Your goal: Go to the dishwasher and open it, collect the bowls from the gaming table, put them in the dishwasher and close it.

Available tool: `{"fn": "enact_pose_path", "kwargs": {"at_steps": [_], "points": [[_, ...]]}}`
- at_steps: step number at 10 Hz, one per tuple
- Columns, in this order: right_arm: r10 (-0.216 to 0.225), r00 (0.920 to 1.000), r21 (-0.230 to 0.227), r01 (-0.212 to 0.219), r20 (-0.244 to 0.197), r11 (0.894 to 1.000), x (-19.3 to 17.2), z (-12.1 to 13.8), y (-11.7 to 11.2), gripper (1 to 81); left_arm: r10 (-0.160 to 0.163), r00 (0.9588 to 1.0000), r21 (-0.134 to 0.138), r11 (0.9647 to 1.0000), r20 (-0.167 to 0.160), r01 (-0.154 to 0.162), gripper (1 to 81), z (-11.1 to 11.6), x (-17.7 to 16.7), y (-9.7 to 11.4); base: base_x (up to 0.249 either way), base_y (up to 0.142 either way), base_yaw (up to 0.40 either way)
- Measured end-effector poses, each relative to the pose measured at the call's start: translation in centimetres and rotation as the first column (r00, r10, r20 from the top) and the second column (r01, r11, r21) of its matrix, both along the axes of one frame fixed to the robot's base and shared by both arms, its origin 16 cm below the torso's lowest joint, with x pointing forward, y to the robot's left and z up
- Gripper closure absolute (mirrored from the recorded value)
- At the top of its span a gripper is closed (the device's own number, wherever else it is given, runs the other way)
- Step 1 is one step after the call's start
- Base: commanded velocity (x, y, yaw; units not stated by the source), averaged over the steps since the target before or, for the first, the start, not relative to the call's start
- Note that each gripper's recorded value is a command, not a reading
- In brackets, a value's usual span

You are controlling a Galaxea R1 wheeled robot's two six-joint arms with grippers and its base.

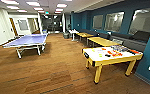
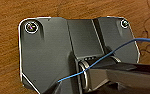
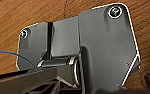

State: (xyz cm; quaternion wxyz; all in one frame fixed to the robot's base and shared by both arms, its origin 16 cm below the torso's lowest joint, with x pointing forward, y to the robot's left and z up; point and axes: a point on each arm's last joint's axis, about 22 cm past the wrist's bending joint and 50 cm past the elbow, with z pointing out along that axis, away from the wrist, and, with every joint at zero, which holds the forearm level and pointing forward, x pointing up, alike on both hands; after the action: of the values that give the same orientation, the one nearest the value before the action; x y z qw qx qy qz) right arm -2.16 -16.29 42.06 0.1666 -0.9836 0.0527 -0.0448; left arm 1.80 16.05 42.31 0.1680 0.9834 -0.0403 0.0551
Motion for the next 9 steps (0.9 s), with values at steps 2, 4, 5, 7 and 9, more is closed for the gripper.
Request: {"fn": "enact_pose_path", "kwargs": {"at_steps": [2, 4, 5, 7, 9], "points": [[0.000, 1.0000, 0.000, 0.000, 0.000, 1.000, 0.01, 0.00, 0.04, 1.0, 0.000, 1.0000, 0.000, 1.0000, -0.001, 0.000, 1.0, 0.00, -0.05, 0.00, 0.172, 0.033, 0.000], [0.000, 1.0000, -0.006, 0.000, 0.000, 1.000, 0.00, -0.05, -0.49, 1.0, 0.000, 1.0000, -0.003, 1.0000, -0.001, 0.000, 1.0, 0.02, -0.02, -0.23, 0.172, 0.067, 0.000], [0.000, 1.0000, 0.000, 0.000, 0.000, 1.000, 0.01, 0.00, -0.02, 1.0, 0.000, 1.0000, 0.000, 1.0000, 0.000, 0.000, 1.0, 0.00, 0.00, 0.00, 0.171, 0.067, 0.000], [0.000, 1.0000, 0.003, 0.000, 0.000, 1.000, -0.03, 0.03, 0.24, 1.0, 0.000, 1.0000, 0.001, 1.0000, -0.002, 0.000, 1.0, -0.02, -0.16, 0.06, 0.172, 0.067, 0.000], [0.000, 1.0000, 0.000, 0.000, 0.001, 1.000, 0.05, 0.00, -0.01, 1.0, 0.000, 1.0000, 0.000, 1.0000, 0.000, 0.000, 1.0, -0.01, 0.00, 0.01, 0.172, 0.067, 0.000]]}}
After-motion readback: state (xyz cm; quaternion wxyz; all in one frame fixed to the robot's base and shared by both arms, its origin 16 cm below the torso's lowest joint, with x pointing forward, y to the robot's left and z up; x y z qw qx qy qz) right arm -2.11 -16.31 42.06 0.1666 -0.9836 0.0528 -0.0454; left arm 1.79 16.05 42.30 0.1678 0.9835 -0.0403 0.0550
